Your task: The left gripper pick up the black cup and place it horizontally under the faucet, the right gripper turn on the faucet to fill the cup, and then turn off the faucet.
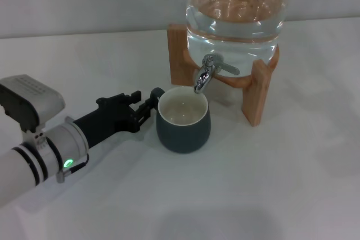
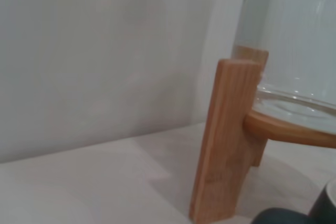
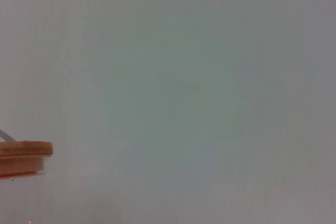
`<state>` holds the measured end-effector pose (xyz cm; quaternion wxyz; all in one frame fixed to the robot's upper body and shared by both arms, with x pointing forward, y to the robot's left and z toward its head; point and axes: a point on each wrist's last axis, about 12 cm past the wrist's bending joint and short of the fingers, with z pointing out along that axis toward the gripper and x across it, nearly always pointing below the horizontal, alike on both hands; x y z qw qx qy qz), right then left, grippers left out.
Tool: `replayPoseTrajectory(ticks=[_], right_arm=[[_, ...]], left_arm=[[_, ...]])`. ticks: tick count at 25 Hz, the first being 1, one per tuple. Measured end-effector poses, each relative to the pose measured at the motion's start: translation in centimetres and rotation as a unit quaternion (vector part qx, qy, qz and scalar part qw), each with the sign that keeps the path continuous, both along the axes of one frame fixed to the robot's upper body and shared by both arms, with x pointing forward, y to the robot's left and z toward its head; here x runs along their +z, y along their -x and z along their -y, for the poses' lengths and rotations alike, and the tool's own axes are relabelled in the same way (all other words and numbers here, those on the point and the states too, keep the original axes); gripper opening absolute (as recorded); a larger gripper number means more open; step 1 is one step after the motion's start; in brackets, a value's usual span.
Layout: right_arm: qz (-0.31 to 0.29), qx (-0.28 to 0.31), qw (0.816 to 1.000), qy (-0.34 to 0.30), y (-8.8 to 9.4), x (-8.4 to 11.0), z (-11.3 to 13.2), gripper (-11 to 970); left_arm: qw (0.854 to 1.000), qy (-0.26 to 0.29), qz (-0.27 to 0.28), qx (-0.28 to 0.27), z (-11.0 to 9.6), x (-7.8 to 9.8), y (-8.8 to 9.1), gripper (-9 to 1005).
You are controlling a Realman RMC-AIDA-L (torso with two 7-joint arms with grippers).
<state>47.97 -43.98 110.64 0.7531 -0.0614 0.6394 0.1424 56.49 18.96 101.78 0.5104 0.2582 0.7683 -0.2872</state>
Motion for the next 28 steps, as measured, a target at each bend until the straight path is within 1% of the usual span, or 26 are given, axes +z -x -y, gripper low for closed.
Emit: replayPoseTrajectory(ticks=[7, 11, 17, 23, 25, 28], right_arm=[[-0.002, -0.003, 1.000, 0.001, -0.1, 0.0, 0.1, 840], [-0.004, -0.006, 1.000, 0.001, -0.2, 0.0, 0.1, 840], [-0.010, -0.012, 1.000, -0.002, -0.2, -0.2, 0.3, 840], [-0.011, -0.013, 1.000, -0.003, -0.2, -0.2, 0.3, 840], [-0.011, -0.014, 1.000, -0.003, -0.2, -0.2, 0.4, 840], [-0.013, -0.017, 1.000, -0.003, -0.2, -0.2, 0.5, 840]], left_arm=[[1.000, 0.017, 0.003, 0.008, -1.2, 0.1, 0.3, 354], [1.000, 0.019, -0.001, 0.023, -2.2, 0.0, 0.4, 355], [0.999, 0.038, 0.003, 0.032, -3.2, 0.0, 1.0, 355], [0.996, 0.077, 0.022, 0.036, -4.7, 0.5, 2.1, 355], [0.995, 0.087, 0.029, 0.048, -5.6, 0.6, 2.3, 355], [0.991, 0.104, 0.030, 0.082, -7.5, 0.9, 2.5, 355]])
